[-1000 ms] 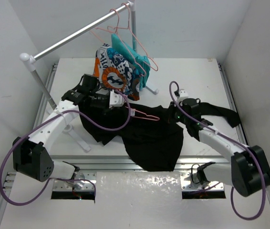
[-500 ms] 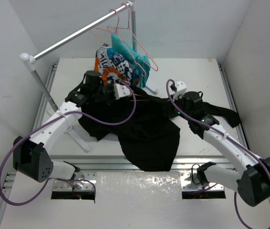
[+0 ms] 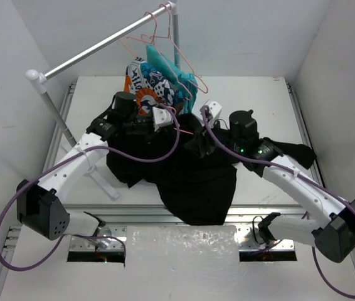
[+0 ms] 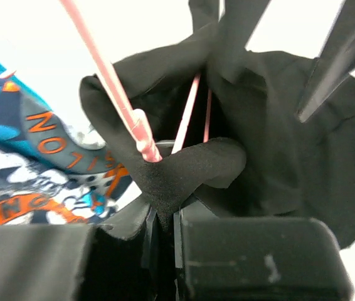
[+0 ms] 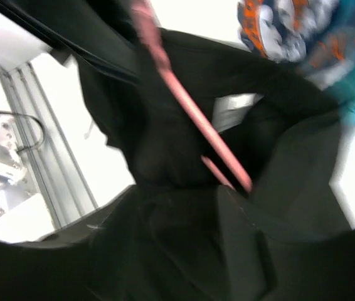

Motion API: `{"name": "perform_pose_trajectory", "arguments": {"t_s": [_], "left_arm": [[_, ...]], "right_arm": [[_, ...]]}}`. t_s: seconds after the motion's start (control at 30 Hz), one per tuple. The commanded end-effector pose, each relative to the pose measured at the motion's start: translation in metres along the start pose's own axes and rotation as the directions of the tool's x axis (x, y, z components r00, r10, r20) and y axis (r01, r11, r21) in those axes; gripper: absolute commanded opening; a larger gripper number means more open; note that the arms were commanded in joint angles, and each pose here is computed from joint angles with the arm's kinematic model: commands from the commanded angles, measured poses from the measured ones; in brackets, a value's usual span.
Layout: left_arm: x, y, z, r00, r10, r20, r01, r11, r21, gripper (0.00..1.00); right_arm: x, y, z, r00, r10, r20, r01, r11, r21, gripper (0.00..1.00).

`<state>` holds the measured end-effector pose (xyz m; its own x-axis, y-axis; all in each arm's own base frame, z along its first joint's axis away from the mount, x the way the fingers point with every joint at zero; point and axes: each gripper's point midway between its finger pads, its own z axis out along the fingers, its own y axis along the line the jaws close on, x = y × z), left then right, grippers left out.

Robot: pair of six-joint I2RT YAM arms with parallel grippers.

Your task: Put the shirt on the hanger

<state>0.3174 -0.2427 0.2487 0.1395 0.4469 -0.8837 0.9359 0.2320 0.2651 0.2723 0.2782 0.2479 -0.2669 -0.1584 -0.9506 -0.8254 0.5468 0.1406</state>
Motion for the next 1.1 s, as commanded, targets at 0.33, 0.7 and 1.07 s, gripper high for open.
{"name": "perform_pose_trajectory", "arguments": {"t_s": [0.33, 0.7, 1.07], "left_arm": [[-0.048, -0.031, -0.011, 0.983, 0.013, 0.181, -0.046, 0.983, 0.178, 0.00], [-0.053, -0.033, -0.015, 0.979, 0.053, 0.197, -0.090, 0.979, 0.183, 0.00], [-0.050, -0.033, -0.014, 0.979, 0.059, 0.195, -0.096, 0.978, 0.186, 0.00]], "right_arm": [[-0.064, 0.019, -0.048, 0.988, -0.134, 0.080, 0.146, 0.974, -0.171, 0.52], [-0.029, 0.008, -0.013, 0.992, -0.122, -0.042, 0.107, 0.962, -0.250, 0.43], [0.008, -0.004, 0.005, 0.984, -0.120, -0.129, 0.087, 0.968, -0.237, 0.37]]}}
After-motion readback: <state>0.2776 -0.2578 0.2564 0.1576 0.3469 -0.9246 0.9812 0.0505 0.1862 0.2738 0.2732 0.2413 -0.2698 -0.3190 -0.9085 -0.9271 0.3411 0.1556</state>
